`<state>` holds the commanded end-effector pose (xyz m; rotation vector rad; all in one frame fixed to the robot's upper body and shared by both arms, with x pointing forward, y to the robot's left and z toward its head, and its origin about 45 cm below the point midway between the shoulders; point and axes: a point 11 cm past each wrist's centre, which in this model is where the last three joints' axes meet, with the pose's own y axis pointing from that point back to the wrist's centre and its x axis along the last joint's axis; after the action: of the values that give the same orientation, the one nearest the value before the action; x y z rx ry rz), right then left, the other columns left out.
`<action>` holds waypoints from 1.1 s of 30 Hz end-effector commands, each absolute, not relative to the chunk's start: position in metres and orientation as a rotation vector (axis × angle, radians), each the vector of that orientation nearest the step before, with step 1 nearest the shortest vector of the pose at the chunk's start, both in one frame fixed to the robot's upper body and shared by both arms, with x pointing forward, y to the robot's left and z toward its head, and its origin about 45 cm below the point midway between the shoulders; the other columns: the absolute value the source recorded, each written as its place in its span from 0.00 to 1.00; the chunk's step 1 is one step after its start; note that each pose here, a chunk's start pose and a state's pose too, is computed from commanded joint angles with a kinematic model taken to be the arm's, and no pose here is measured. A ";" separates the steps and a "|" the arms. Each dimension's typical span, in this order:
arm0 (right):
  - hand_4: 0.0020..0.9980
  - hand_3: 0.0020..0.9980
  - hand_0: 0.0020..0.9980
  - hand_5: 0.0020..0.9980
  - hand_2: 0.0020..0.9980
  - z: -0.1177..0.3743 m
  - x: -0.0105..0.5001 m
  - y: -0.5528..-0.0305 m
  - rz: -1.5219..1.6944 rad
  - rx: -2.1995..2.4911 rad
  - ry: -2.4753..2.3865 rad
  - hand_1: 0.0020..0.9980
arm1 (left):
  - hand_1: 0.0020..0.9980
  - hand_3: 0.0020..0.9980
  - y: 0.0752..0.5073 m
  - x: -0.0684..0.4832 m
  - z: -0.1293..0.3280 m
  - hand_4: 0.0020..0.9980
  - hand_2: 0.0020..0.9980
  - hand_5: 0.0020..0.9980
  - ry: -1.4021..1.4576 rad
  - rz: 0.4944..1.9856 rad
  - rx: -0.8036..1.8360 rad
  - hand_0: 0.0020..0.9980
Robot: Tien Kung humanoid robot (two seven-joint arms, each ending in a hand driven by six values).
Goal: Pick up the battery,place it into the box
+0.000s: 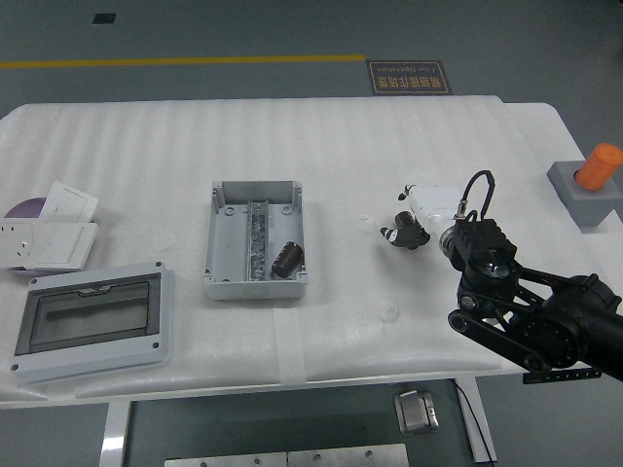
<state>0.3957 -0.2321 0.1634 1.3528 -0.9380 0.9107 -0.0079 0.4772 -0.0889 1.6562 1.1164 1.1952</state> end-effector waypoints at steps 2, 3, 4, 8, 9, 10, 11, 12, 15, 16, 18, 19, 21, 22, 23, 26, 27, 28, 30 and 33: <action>0.90 0.88 0.43 0.70 0.70 0.161 0.395 -0.233 0.904 1.350 -0.934 0.64 | 0.68 0.59 0.477 -0.008 -0.089 0.52 0.57 0.45 1.117 1.194 1.656 0.66; 0.90 0.88 0.43 0.70 0.70 0.159 0.395 -0.235 0.898 1.347 -0.931 0.64 | 0.68 0.59 0.477 -0.008 -0.089 0.52 0.57 0.45 1.116 1.193 1.655 0.66; 0.90 0.88 0.43 0.70 0.70 0.158 0.395 -0.236 0.894 1.345 -0.928 0.64 | 0.68 0.59 0.476 -0.008 -0.089 0.52 0.57 0.45 1.116 1.192 1.655 0.66; 0.93 0.88 0.43 0.73 0.70 0.154 0.395 -0.239 0.881 1.337 -0.920 0.64 | 0.68 0.59 0.476 -0.007 -0.090 0.52 0.57 0.45 1.116 1.191 1.652 0.67; 0.93 0.88 0.43 0.73 0.70 0.154 0.395 -0.240 0.879 1.336 -0.918 0.64 | 0.68 0.59 0.476 -0.007 -0.090 0.52 0.57 0.45 1.116 1.190 1.652 0.67; 0.93 0.88 0.43 0.73 0.70 0.154 0.395 -0.241 0.878 1.335 -0.915 0.64 | 0.68 0.59 0.476 -0.007 -0.090 0.52 0.57 0.45 1.116 1.190 1.652 0.67; 0.93 0.88 0.43 0.74 0.70 0.155 0.395 -0.242 0.878 1.333 -0.911 0.64 | 0.68 0.59 0.476 -0.007 -0.090 0.52 0.57 0.45 1.116 1.189 1.652 0.67; 0.93 0.88 0.43 0.74 0.70 0.157 0.395 -0.243 0.879 1.332 -0.907 0.64 | 0.68 0.59 0.476 -0.007 -0.090 0.52 0.57 0.45 1.116 1.189 1.652 0.67; 0.93 0.88 0.43 0.74 0.70 0.165 0.397 -0.248 0.888 1.325 -0.890 0.64 | 0.68 0.59 0.476 -0.007 -0.089 0.52 0.57 0.45 1.116 1.189 1.653 0.67; 0.93 0.88 0.43 0.74 0.70 0.168 0.398 -0.249 0.891 1.323 -0.885 0.64 | 0.68 0.59 0.476 -0.007 -0.089 0.52 0.57 0.45 1.116 1.190 1.653 0.67; 0.93 0.88 0.43 0.74 0.69 0.176 0.399 -0.253 0.895 1.323 -0.870 0.63 | 0.68 0.58 0.477 -0.007 -0.089 0.52 0.57 0.45 1.116 1.191 1.653 0.67; 0.93 0.88 0.43 0.74 0.69 0.180 0.399 -0.255 0.892 1.326 -0.860 0.63 | 0.68 0.58 0.477 -0.007 -0.089 0.52 0.57 0.45 1.115 1.191 1.653 0.67; 0.93 0.88 0.43 0.74 0.69 0.185 0.399 -0.256 0.890 1.345 -0.843 0.63 | 0.68 0.58 0.477 -0.007 -0.089 0.52 0.57 0.45 1.115 1.192 1.654 0.67; 0.93 0.88 0.43 0.74 0.69 0.188 0.399 -0.256 0.890 1.367 -0.832 0.63 | 0.68 0.58 0.477 -0.006 -0.089 0.52 0.57 0.45 1.114 1.193 1.654 0.67; 0.92 0.89 0.44 0.72 0.70 0.191 0.399 -0.256 0.893 1.388 -0.824 0.64 | 0.68 0.58 0.478 -0.006 -0.089 0.52 0.57 0.45 1.114 1.193 1.654 0.67; 0.92 0.89 0.44 0.72 0.70 0.197 0.400 -0.258 0.923 1.435 -0.788 0.64 | 0.68 0.58 0.477 -0.006 -0.089 0.52 0.57 0.45 1.113 1.193 1.653 0.67; 0.92 0.89 0.44 0.72 0.70 0.199 0.401 -0.258 0.956 1.434 -0.767 0.64 | 0.68 0.58 0.478 -0.006 -0.089 0.52 0.57 0.45 1.113 1.194 1.653 0.67; 0.92 0.89 0.44 0.72 0.70 0.201 0.402 -0.258 0.985 1.433 -0.747 0.64 | 0.68 0.58 0.478 -0.006 -0.089 0.52 0.57 0.45 1.113 1.194 1.653 0.67; 0.92 0.93 0.46 0.67 0.73 0.203 0.403 -0.257 1.056 1.423 -0.690 0.66 | 0.68 0.58 0.478 -0.006 -0.088 0.52 0.57 0.45 1.111 1.195 1.654 0.67; 0.92 0.93 0.46 0.67 0.73 0.199 0.403 -0.252 1.141 1.414 -0.584 0.66 | 0.68 0.58 0.480 -0.005 -0.088 0.52 0.57 0.45 1.109 1.196 1.657 0.67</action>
<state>0.4025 -0.2519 0.1994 1.4139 -0.5839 1.1415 -0.0050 0.4795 -0.0877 1.6566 1.1087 1.1961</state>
